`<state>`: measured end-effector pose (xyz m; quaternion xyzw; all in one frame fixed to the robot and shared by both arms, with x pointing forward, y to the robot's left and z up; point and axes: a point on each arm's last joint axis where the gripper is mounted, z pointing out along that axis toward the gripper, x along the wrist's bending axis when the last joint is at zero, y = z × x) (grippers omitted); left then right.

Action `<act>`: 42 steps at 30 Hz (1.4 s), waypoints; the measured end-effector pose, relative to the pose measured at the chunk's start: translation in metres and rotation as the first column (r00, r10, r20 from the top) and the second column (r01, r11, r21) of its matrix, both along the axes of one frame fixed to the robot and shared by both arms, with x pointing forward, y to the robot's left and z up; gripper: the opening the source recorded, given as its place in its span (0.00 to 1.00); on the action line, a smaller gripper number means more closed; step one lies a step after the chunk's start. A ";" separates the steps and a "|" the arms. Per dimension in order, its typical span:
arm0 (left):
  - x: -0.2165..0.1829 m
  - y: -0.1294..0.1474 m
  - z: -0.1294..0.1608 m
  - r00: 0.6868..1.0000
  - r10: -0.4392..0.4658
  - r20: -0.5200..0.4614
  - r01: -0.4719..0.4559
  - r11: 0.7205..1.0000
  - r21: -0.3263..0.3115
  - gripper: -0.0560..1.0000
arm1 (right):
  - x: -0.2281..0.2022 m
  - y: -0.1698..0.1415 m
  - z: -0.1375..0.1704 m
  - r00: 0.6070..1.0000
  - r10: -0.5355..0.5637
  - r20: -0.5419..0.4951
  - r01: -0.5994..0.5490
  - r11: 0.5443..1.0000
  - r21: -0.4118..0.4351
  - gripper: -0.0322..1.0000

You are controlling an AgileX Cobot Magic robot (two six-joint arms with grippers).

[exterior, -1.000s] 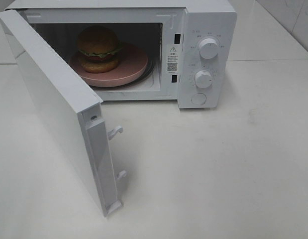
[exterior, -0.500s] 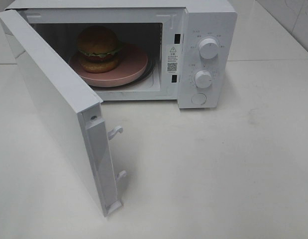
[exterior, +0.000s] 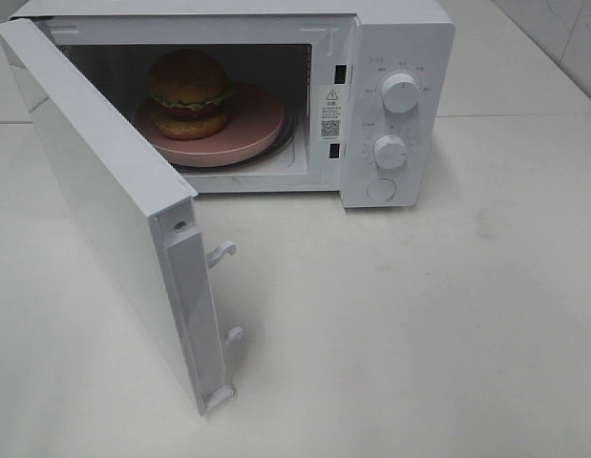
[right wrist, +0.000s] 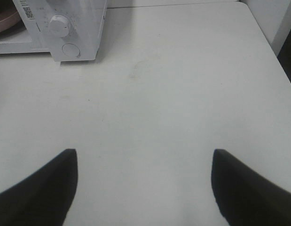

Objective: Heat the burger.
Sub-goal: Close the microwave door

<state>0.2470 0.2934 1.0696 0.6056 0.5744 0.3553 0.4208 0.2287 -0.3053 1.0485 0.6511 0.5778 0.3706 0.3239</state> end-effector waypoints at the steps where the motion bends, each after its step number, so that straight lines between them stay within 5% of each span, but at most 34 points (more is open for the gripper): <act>1: 0.000 0.000 0.000 1.000 0.000 0.000 0.000 1.000 0.000 0.97 | 0.000 0.000 0.000 1.000 0.000 0.000 0.000 1.000 0.000 0.76; 8: 0.028 0.000 0.007 1.000 0.011 -0.019 -0.011 1.000 -0.005 0.77 | 0.000 0.000 0.000 1.000 0.000 0.000 0.000 1.000 0.000 0.76; 9: 0.036 0.000 0.007 0.999 0.013 -0.038 -0.013 1.000 -0.006 0.67 | 0.000 0.000 0.000 1.000 0.000 0.000 0.000 1.000 0.000 0.76; 17: 0.068 0.000 0.002 0.990 0.019 -0.138 -0.020 1.000 -0.006 0.34 | 0.000 0.000 0.000 1.000 0.000 0.000 0.000 1.000 0.000 0.76; 19: 0.083 0.000 -0.001 0.985 0.023 -0.169 -0.025 1.000 -0.008 0.15 | 0.000 0.000 0.000 1.000 0.000 0.000 0.000 1.000 0.000 0.76; 21: 0.093 0.000 -0.002 0.985 0.027 -0.168 -0.030 0.999 -0.011 0.07 | 0.000 0.000 0.000 1.000 0.000 0.000 0.000 1.000 0.000 0.76; 42: 0.159 0.008 -0.059 0.986 0.131 0.100 -0.130 0.991 -0.018 0.05 | 0.000 0.000 0.000 1.000 0.000 0.000 0.000 1.000 0.000 0.76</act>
